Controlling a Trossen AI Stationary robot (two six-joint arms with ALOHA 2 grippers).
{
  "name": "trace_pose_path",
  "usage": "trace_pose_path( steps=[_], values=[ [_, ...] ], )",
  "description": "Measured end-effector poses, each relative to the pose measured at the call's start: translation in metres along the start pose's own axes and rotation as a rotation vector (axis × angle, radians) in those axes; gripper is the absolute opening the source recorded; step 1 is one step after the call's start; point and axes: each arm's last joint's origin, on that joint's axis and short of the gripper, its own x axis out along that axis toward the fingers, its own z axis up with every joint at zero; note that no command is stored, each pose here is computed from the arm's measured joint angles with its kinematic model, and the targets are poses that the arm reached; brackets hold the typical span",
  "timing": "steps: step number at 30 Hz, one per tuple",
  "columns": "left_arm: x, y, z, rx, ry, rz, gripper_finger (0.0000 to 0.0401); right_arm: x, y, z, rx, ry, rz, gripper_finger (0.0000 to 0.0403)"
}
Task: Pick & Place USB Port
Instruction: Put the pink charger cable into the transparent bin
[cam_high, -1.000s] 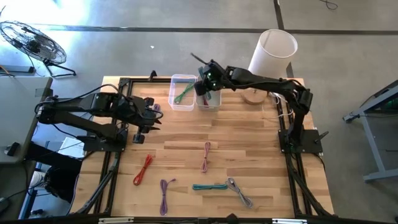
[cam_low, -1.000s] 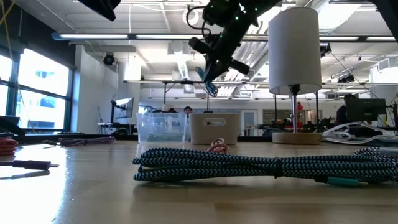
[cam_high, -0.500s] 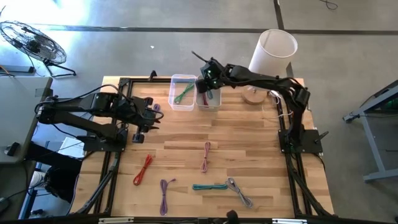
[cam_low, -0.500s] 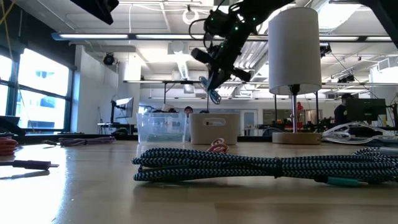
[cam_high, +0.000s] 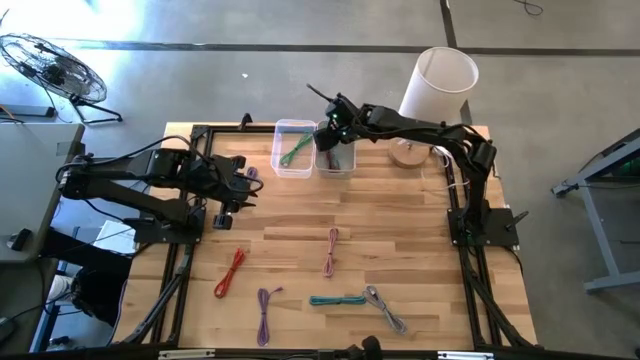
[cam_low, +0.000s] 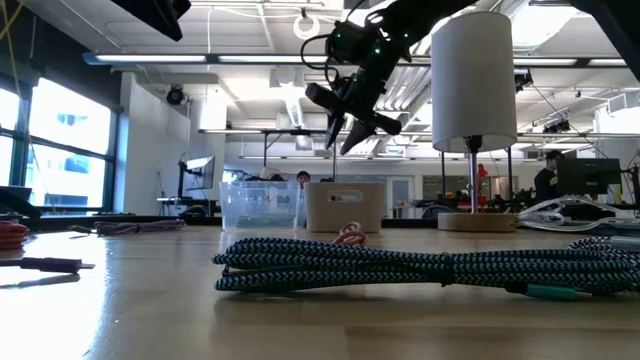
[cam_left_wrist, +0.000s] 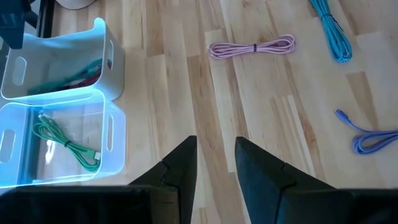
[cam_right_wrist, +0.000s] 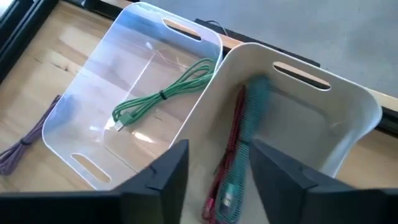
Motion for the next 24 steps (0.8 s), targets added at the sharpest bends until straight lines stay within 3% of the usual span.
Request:
trace_pose_path(
  steps=[3, 10, 14, 18, 24],
  values=[
    [0.0, 0.0, 0.0, 0.0, 0.002, -0.001, 0.0106, 0.0, 0.003, 0.001, -0.064, 0.021, 0.069, 0.0191],
    [0.0, -0.002, -0.008, 0.006, 0.082, -0.027, 0.0106, -0.034, 0.034, -0.007, -0.442, 0.128, 0.613, 0.0207],
    [-0.001, -0.002, -0.012, 0.009, 0.128, -0.029, 0.0106, -0.071, 0.054, -0.032, -0.64, 0.218, 0.824, 0.0207],
    [-0.001, -0.002, -0.013, 0.009, 0.132, -0.027, 0.0106, -0.107, 0.075, -0.065, -0.894, 0.235, 0.886, 0.0208],
    [-0.001, -0.002, -0.012, 0.009, 0.124, -0.025, 0.0106, -0.133, 0.107, -0.115, -1.305, 0.119, 0.771, 0.0208]
  ],
)
